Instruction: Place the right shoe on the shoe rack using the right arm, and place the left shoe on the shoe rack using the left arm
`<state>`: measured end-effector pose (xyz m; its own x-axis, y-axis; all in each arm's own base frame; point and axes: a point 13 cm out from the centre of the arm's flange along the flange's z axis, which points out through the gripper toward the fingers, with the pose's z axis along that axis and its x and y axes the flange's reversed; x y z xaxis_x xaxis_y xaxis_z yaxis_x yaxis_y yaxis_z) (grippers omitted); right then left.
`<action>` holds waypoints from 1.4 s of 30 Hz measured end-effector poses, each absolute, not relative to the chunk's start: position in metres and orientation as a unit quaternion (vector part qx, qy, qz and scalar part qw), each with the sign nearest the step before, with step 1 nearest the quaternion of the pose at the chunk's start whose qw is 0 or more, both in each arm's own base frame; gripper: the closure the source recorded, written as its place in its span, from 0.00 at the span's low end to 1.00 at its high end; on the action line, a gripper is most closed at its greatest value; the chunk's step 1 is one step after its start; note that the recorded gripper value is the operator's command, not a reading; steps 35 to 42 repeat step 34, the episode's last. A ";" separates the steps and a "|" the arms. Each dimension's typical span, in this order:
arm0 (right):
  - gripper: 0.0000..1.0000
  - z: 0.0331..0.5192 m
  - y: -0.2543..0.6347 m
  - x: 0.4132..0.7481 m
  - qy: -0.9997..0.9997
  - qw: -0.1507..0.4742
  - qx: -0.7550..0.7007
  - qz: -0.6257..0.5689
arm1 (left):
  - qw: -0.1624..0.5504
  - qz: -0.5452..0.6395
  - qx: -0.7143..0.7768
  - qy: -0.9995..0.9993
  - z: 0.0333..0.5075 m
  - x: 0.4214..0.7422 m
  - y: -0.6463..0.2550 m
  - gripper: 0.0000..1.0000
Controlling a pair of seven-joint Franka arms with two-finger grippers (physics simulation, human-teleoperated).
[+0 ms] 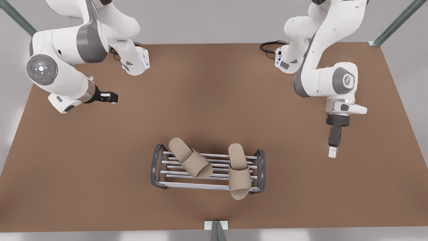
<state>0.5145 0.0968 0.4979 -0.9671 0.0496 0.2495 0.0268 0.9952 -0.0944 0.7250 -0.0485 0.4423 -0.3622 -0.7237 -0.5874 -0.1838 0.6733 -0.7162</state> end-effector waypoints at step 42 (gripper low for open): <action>0.00 0.489 0.073 0.523 -0.990 0.139 0.009 0.031 | -0.231 -0.034 0.058 0.971 0.406 0.536 -0.118 0.00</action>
